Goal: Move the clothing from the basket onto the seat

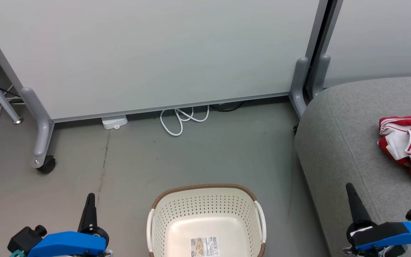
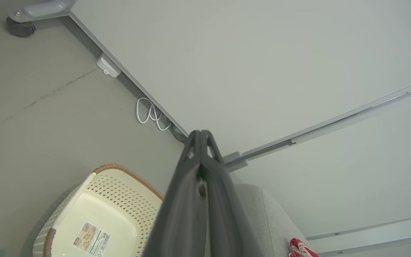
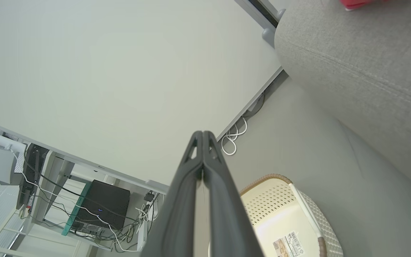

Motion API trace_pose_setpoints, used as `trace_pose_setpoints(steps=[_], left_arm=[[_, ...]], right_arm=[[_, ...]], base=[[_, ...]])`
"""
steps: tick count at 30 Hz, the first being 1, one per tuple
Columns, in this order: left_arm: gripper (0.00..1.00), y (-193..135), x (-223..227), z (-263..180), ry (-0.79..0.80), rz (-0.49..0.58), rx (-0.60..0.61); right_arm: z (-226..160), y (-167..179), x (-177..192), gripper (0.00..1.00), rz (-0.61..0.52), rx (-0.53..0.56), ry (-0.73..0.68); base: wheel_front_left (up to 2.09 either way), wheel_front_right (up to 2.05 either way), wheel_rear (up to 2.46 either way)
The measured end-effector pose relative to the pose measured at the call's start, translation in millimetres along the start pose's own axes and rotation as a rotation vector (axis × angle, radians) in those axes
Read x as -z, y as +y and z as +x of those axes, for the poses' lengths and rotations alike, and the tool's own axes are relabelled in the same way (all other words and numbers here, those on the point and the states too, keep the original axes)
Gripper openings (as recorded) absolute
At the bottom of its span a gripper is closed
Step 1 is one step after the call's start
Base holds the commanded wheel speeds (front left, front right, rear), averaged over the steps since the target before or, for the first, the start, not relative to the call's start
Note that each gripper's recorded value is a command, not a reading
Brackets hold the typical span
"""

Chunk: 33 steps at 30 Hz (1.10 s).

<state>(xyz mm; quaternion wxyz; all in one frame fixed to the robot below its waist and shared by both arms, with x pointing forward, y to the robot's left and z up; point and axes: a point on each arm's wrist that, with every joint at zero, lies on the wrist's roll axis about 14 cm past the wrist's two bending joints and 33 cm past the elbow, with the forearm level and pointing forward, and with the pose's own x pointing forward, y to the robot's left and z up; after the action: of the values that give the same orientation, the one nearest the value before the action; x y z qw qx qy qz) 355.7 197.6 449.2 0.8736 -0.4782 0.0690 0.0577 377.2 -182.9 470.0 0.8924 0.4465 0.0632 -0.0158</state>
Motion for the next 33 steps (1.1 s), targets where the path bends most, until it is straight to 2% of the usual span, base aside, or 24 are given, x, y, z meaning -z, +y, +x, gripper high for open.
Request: trace_pose_setpoints(steps=[33], left_arm=[[0.00,-22.8,-16.9,12.1,-0.015,-0.301,0.069]], right_arm=[[4.1,9.0,-16.3,0.00,0.341,-0.040,-0.035]], base=[[0.00,0.00,0.00]])
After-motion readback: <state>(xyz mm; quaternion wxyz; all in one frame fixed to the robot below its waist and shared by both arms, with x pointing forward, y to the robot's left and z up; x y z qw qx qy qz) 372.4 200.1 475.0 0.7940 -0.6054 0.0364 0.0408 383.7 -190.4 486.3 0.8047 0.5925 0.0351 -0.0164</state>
